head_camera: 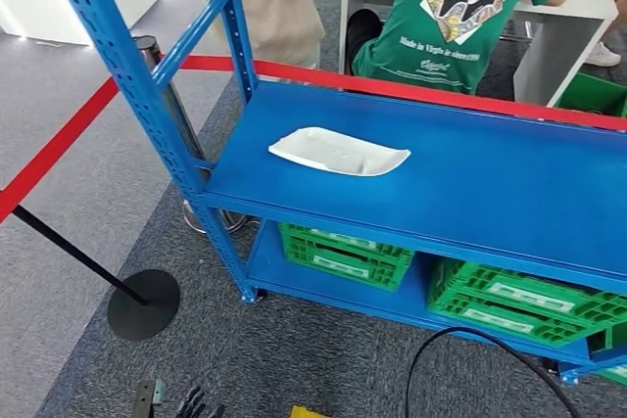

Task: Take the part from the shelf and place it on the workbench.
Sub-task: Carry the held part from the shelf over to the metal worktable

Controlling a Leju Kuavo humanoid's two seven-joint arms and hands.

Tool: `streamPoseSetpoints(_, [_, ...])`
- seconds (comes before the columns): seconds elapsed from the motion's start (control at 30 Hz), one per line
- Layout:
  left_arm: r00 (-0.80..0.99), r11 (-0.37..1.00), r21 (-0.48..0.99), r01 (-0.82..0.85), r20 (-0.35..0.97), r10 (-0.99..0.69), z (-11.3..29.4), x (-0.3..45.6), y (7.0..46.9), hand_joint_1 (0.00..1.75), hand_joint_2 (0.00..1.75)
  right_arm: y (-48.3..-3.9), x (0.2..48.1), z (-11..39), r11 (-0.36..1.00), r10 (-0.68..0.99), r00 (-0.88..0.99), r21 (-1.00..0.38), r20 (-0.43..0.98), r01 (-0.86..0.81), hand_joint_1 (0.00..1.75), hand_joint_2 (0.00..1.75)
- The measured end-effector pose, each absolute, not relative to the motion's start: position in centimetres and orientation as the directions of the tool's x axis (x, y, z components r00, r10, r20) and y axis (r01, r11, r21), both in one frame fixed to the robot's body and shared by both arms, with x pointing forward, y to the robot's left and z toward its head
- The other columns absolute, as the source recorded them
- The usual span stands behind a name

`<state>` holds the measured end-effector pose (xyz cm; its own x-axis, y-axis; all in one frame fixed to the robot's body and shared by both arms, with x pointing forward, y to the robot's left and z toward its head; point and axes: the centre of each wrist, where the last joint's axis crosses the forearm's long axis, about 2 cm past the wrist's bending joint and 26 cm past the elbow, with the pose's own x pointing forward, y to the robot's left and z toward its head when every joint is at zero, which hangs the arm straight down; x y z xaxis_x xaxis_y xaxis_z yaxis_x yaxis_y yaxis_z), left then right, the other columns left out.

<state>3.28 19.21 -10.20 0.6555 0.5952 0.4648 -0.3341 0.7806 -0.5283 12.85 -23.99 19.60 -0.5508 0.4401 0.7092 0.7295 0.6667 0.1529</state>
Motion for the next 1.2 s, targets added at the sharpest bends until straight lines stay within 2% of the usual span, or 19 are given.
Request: streamPoseSetpoints(1.2, [0.655, 0.778, -0.529, -0.338, 0.462, 0.599, -10.18, 3.08, 19.04, 0.0, 1.75, -24.92, 12.42, 19.32, 0.636, 0.467, -0.517, 0.134, 0.718, 0.76, 1.75, 1.75])
